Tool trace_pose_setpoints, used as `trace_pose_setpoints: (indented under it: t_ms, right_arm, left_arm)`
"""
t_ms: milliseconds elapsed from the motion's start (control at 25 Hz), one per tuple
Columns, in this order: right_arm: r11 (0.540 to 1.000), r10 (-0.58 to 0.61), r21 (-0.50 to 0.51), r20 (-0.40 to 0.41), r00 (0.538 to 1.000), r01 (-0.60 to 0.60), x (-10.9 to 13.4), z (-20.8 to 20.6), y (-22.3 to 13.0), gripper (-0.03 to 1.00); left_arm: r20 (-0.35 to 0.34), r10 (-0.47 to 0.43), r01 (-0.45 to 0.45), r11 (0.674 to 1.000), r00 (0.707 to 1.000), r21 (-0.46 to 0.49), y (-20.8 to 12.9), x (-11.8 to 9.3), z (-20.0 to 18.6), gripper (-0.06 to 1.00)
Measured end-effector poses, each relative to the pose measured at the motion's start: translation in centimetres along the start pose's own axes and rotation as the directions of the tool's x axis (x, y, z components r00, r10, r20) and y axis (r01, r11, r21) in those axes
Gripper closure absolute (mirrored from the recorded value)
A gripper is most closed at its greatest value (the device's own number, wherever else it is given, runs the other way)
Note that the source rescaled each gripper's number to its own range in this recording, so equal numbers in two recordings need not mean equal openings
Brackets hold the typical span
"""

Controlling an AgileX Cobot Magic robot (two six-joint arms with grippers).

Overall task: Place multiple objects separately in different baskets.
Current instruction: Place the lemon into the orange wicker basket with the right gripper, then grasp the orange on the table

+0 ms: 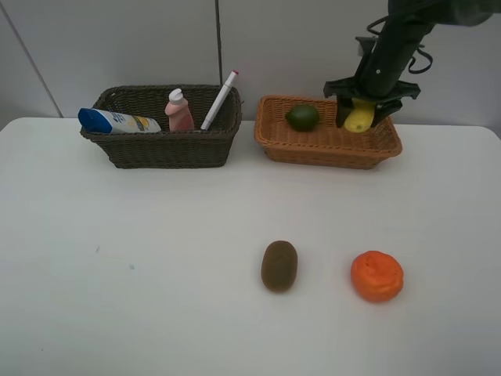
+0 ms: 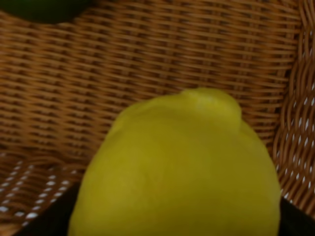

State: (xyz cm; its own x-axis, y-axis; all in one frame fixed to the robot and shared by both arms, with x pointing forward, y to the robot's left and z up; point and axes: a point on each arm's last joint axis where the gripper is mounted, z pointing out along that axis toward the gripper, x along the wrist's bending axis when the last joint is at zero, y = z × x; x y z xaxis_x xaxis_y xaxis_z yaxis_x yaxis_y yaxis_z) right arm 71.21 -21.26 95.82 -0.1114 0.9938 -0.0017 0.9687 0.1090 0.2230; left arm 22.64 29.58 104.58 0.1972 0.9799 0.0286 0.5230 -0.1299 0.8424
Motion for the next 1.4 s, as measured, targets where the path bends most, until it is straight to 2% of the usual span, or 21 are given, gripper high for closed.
trace_pose_setpoints:
  t_ms: [160, 200, 240, 280, 360, 440, 520, 640, 800, 1120, 1280, 1400]
  right_arm:
    - [0.999, 0.037, 0.027, -0.022, 0.999, -0.036, -2.0, 2.7, 0.3, 0.77]
    - [0.999, 0.036, 0.023, -0.015, 0.999, -0.036, -2.2, 2.8, 0.3, 0.64]
    - [0.999, 0.037, 0.020, -0.011, 0.999, -0.037, -2.3, 2.8, 0.4, 0.39]
    - [0.999, 0.037, 0.019, -0.011, 0.999, -0.037, -2.3, 2.7, 0.4, 0.22]
    - [0.999, 0.037, 0.019, -0.012, 0.999, -0.037, -2.3, 2.4, 0.4, 0.08]
    - [0.998, 0.037, 0.044, -0.010, 0.999, -0.037, -2.4, 2.1, 0.2, 0.02]
    - [0.995, 0.044, 0.094, -0.011, 0.999, -0.043, -2.3, 1.3, -0.3, 0.01]
    - [0.994, 0.064, 0.093, -0.033, 0.997, -0.061, -2.1, -0.9, -0.8, 0.01]
    - [0.992, 0.066, 0.109, -0.043, 0.997, -0.061, -1.3, -4.6, -3.7, 0.01]
    - [0.970, 0.061, 0.235, -0.005, 0.998, -0.058, -1.2, -9.0, -15.3, 0.01]
    - [0.977, 0.061, 0.203, -0.008, 0.998, -0.058, -1.3, -8.8, -19.3, 0.01]
    - [0.980, 0.024, 0.197, -0.017, 1.000, -0.021, -0.4, -7.2, -21.2, 0.01]
  left_arm:
    - [0.000, 0.000, 0.000, 1.000, 1.000, 0.000, 0.0, 0.0, 0.0, -0.06]
    - [0.000, 0.000, 0.000, 1.000, 1.000, 0.000, 0.0, 0.0, 0.0, -0.06]
    - [0.000, 0.000, 0.000, 1.000, 1.000, 0.000, 0.0, 0.0, 0.0, -0.06]
    - [0.000, 0.000, 0.000, 1.000, 1.000, 0.000, 0.0, 0.0, 0.0, -0.06]
    - [0.000, 0.000, 0.000, 1.000, 1.000, 0.000, 0.0, 0.0, 0.0, -0.06]
    - [0.000, 0.000, 0.000, 1.000, 1.000, 0.000, 0.0, 0.0, 0.0, -0.06]
    - [0.000, 0.000, 0.000, 1.000, 1.000, 0.000, 0.0, 0.0, 0.0, -0.06]
    - [0.000, 0.000, 0.000, 1.000, 1.000, 0.000, 0.0, 0.0, 0.0, -0.06]
    - [0.000, 0.000, 0.000, 1.000, 1.000, 0.000, 0.0, 0.0, 0.0, -0.06]
    - [0.000, 0.000, 0.000, 1.000, 1.000, 0.000, 0.0, 0.0, 0.0, -0.06]
    - [0.000, 0.000, 0.000, 1.000, 1.000, 0.000, 0.0, 0.0, 0.0, -0.06]
    - [0.000, 0.000, 0.000, 1.000, 1.000, 0.000, 0.0, 0.0, 0.0, -0.06]
